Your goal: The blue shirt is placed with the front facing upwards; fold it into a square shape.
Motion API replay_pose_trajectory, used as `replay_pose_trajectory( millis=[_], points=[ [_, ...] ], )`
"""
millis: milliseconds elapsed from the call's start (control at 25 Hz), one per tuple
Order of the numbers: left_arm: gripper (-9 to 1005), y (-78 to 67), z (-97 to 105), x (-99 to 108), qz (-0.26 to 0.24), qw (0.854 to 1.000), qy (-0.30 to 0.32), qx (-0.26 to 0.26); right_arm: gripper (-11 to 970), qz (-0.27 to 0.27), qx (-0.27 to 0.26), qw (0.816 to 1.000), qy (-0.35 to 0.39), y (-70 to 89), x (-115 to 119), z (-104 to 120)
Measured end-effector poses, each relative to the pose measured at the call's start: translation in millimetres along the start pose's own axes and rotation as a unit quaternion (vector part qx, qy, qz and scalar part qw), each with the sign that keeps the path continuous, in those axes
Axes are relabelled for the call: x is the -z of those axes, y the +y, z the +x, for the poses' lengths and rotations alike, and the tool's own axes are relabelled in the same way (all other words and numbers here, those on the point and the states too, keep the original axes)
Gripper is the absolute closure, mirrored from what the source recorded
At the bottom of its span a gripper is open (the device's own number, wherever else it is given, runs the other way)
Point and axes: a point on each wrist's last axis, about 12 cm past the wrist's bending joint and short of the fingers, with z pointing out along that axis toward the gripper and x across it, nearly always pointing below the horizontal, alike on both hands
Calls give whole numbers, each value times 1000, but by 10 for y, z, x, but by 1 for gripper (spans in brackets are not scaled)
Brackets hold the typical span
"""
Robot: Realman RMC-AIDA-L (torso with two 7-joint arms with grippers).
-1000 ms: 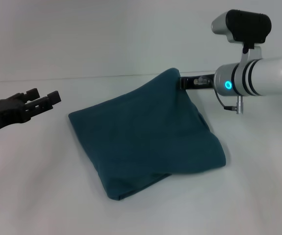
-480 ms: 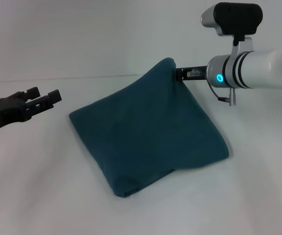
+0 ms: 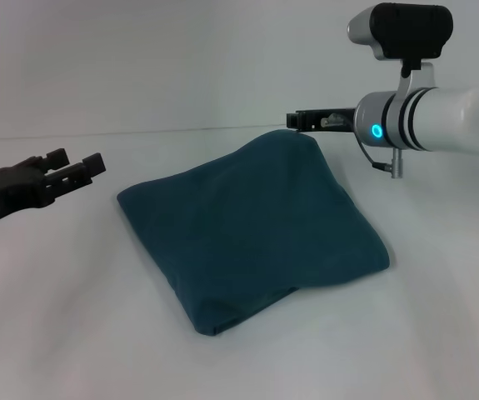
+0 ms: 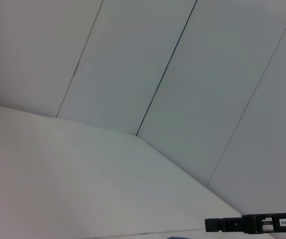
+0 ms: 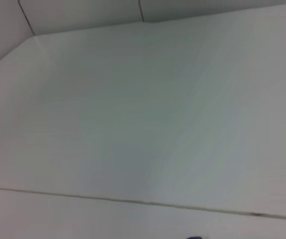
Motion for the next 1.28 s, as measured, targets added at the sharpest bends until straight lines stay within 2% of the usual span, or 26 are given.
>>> replay_pose_trajectory(
  millis=[320,720,960,1120,1280],
  points=[
    [119,12,8,8,-6,1000,-2,2,427,1,30,999,-17,-12,30,-110],
    [120,84,-27,27,-35,999,-6,-4,184,-15,111,993,-43,-50,184,-246],
    [120,53,-81,45,-22,999,-3,-41,22,-86,164,979,-81,-131,435,-209],
    [119,29,-122,62,0,998,10,-69,28,-153,231,956,-97,-156,665,-96],
    [119,-51,-146,87,44,992,31,-113,28,-236,289,925,-75,-130,853,78]
  ],
)
